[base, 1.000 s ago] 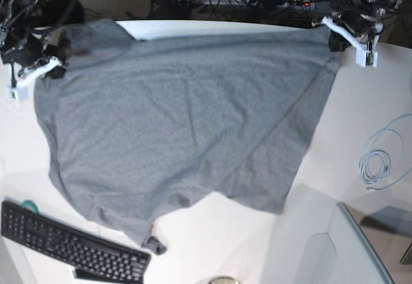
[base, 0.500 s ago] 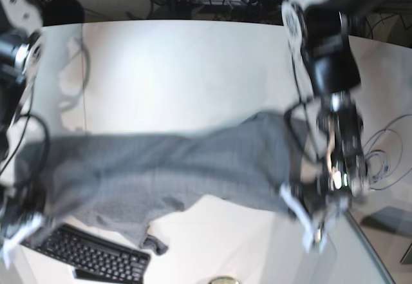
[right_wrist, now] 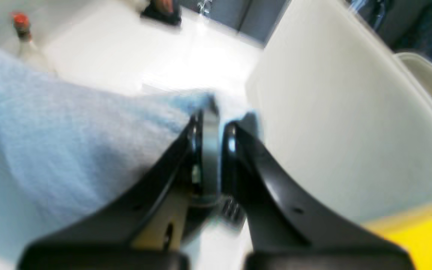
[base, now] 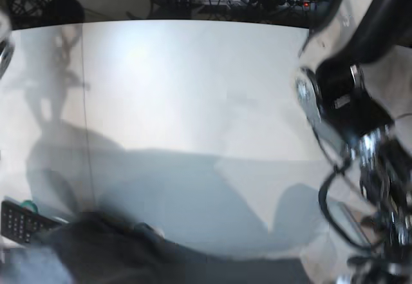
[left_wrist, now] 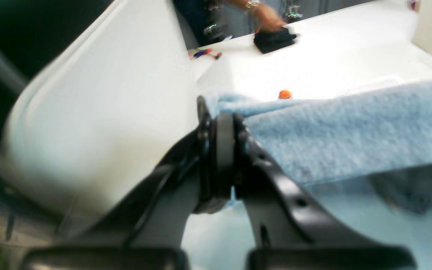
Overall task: Layout the t-shirt on the table in an organized manner, then fold the t-shirt properly
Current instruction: 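Lift the t-shirt with both grippers and lay it flat again, then move the left gripper along the t-shirt side and grasp the hem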
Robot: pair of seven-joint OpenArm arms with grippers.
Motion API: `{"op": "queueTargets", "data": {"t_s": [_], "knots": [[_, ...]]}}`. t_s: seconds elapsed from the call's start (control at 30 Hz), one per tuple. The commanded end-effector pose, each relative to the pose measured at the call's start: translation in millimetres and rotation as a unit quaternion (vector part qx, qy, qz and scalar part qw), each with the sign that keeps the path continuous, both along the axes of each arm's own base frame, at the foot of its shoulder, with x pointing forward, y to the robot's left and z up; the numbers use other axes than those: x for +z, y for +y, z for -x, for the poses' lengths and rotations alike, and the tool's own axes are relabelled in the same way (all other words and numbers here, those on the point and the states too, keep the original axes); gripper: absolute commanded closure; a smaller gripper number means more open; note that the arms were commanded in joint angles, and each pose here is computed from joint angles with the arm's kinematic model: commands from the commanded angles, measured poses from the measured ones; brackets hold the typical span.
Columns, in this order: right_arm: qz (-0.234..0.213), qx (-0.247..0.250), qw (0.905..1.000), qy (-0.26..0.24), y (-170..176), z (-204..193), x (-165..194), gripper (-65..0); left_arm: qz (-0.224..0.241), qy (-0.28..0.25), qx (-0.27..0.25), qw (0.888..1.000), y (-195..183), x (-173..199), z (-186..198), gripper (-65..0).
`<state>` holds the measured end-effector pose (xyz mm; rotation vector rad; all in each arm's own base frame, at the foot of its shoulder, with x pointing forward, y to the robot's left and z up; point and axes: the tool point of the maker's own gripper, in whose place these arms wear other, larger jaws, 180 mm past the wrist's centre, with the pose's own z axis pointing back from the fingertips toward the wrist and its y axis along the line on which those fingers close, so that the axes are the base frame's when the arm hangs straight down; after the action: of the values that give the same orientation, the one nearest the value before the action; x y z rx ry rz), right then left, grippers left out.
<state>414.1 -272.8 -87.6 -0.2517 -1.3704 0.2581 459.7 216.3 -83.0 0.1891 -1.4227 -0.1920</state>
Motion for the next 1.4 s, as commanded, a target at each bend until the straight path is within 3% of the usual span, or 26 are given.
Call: {"op": "queueTargets", "data": {"t_s": [0.0, 0.07, 0.13, 0.27, 0.43, 0.57, 0.7, 0.93, 1.13, 1.37], "knots": [[0.002, -0.016, 0.9999, -0.003, -7.4, 11.3, -3.9, 0.0, 0.000, -0.014, -0.001, 1.000, 0.5, 0.8, 14.5, 0.0], [-0.023, -0.031, 0.9980, 0.050, -10.8, 33.3, -55.5, 0.0, 0.010, 0.044, 0.014, 0.999, 12.4, -59.5, 46.9, 0.0], [-0.060, -0.053, 0.9895, 0.120, -15.1, 64.0, -119.3, 0.0, 0.031, 0.118, 0.036, 0.992, 30.6, -127.4, 83.7, 0.0], [-0.149, -0.067, 0.9549, 0.248, 7.7, 121.6, -238.0, 0.0, 0.079, 0.201, 0.046, 0.975, 43.7, -226.4, 153.6, 0.0], [-0.229, -0.069, 0.9090, 0.341, 37.4, 165.1, -339.4, 0.0, 0.123, 0.284, 0.044, 0.950, 36.5, -307.4, 200.6, 0.0], [-0.257, -0.086, 0.8826, 0.384, 38.9, 187.6, -377.3, 0.0, 0.146, 0.306, 0.050, 0.939, 36.5, -334.4, 213.5, 0.0], [-0.253, -0.090, 0.8783, 0.396, 36.4, 199.2, -382.2, 0.0, 0.147, 0.312, 0.052, 0.937, 36.5, -339.1, 220.8, 0.0], [-0.238, -0.086, 0.8883, 0.383, 36.0, 199.2, -367.4, 0.0, 0.145, 0.325, 0.053, 0.933, 36.6, -344.7, 230.4, 0.0], [-0.250, -0.108, 0.8703, 0.410, 34.1, 221.6, -376.6, -0.2, 0.143, 0.351, 0.058, 0.923, 37.6, -356.7, 254.9, 0.0], [-0.244, -0.138, 0.8655, 0.415, 17.4, 238.8, -367.5, -0.2, 0.130, 0.378, 0.063, 0.914, 46.6, -365.0, 280.4, 0.0]]}}
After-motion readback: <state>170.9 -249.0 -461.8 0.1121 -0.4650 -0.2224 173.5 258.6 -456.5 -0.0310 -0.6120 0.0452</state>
